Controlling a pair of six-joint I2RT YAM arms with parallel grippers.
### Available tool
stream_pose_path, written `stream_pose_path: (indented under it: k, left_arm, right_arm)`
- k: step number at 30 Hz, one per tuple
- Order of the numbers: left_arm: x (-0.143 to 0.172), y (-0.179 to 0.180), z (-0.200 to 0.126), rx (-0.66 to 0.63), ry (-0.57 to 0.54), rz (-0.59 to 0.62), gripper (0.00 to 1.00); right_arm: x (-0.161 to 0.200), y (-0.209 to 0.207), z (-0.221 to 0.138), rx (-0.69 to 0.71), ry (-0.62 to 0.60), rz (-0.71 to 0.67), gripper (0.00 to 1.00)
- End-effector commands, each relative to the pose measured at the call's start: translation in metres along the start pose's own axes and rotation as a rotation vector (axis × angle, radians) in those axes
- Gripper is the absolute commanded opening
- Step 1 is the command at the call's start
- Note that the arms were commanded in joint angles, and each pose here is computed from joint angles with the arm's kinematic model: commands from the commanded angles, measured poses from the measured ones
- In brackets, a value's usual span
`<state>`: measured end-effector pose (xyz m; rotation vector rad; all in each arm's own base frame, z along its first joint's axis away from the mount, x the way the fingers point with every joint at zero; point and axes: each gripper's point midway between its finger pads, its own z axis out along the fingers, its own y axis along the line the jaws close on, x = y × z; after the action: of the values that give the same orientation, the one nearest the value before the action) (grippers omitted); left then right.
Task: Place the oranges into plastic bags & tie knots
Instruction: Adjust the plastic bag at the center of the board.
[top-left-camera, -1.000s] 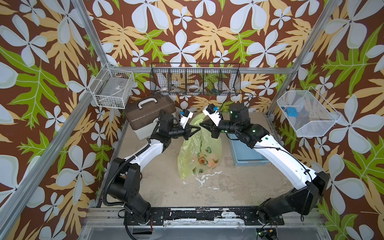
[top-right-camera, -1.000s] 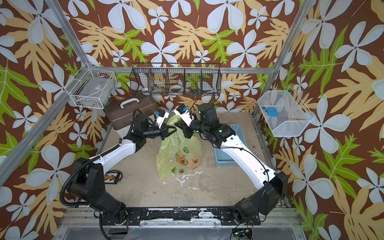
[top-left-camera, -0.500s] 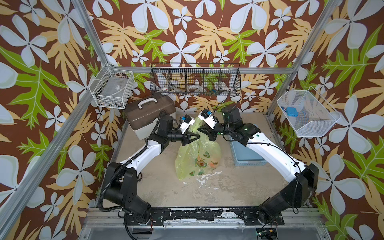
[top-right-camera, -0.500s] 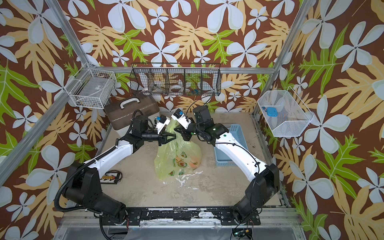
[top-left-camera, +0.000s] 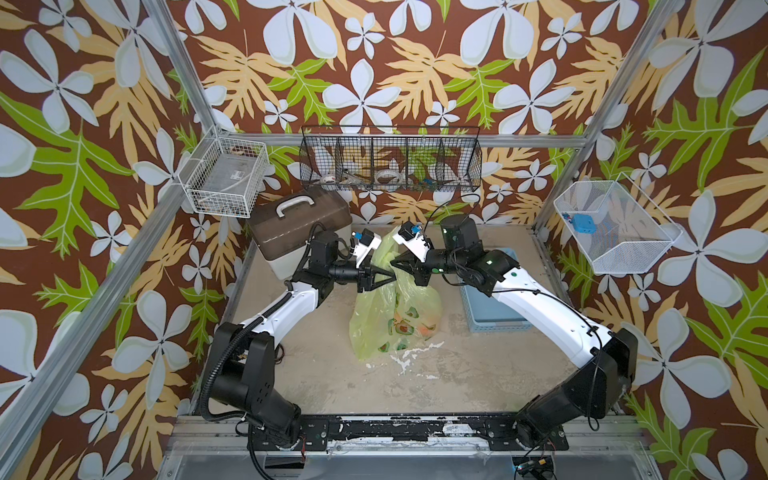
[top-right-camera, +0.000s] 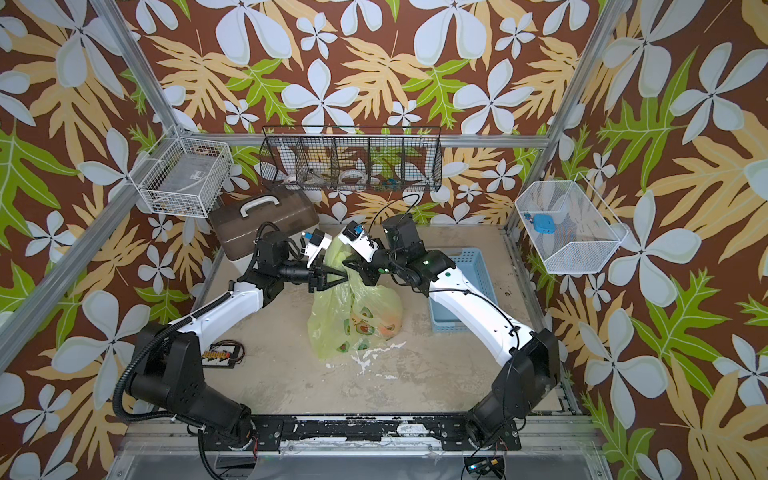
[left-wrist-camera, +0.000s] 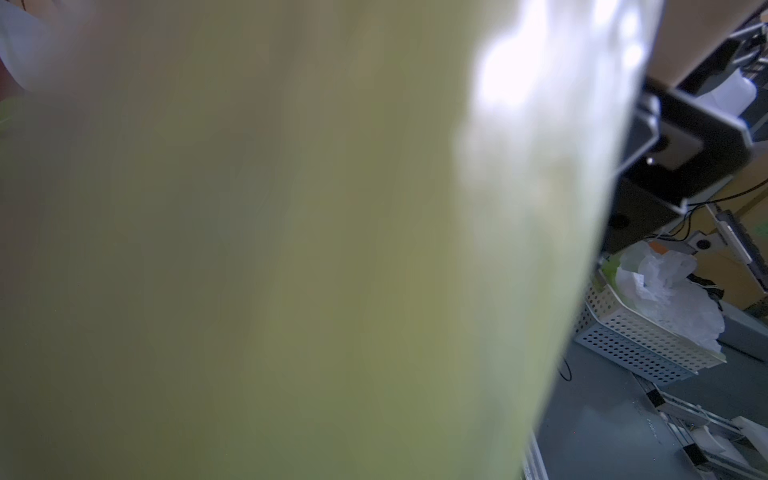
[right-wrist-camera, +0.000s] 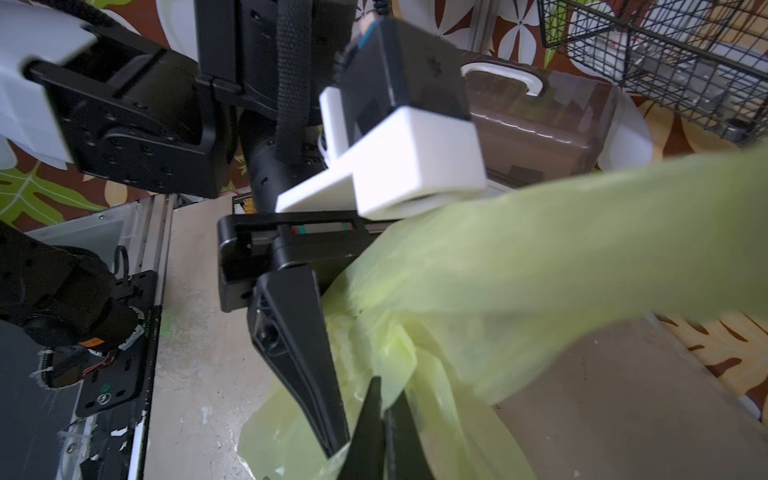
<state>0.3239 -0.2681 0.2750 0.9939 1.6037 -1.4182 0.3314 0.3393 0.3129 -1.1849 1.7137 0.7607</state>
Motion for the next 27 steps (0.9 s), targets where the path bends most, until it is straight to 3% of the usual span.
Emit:
stream_pose_path:
  k: [1,3,6,10,21,25,27]
  left_arm:
    - [-0.021,-0.028,-0.004,0.119,-0.064,0.035,0.38]
    - [-0.023,-0.036,-0.006,0.159,-0.084,0.018,0.39]
    - [-0.023,-0.046,-0.009,0.217,-0.098,0.015,0.52]
    - [-0.027,-0.056,-0.021,0.273,-0.134,-0.004,0.53]
    - [-0.030,-0.039,-0.014,0.255,-0.162,-0.027,0.49]
    - [-0.027,-0.013,-0.009,0.126,-0.172,-0.022,0.47]
    - [-0.014,0.017,0.004,-0.081,-0.068,0.041,0.48]
  right_arm:
    - [0.005,-0.006,0.006,0.016,0.012,0.000,0.00]
    - [0.006,-0.005,0.009,0.004,0.014,0.006,0.00]
    - [0.004,-0.007,0.009,0.014,0.007,0.002,0.00]
    - [0.006,-0.016,0.007,0.053,0.025,-0.017,0.00]
    - [-0.011,0.015,0.015,-0.048,-0.013,-0.024,0.00]
    - [-0.016,0.022,0.015,-0.083,-0.036,-0.014,0.00]
    - [-0.016,0.025,0.016,-0.089,-0.036,-0.013,0.00]
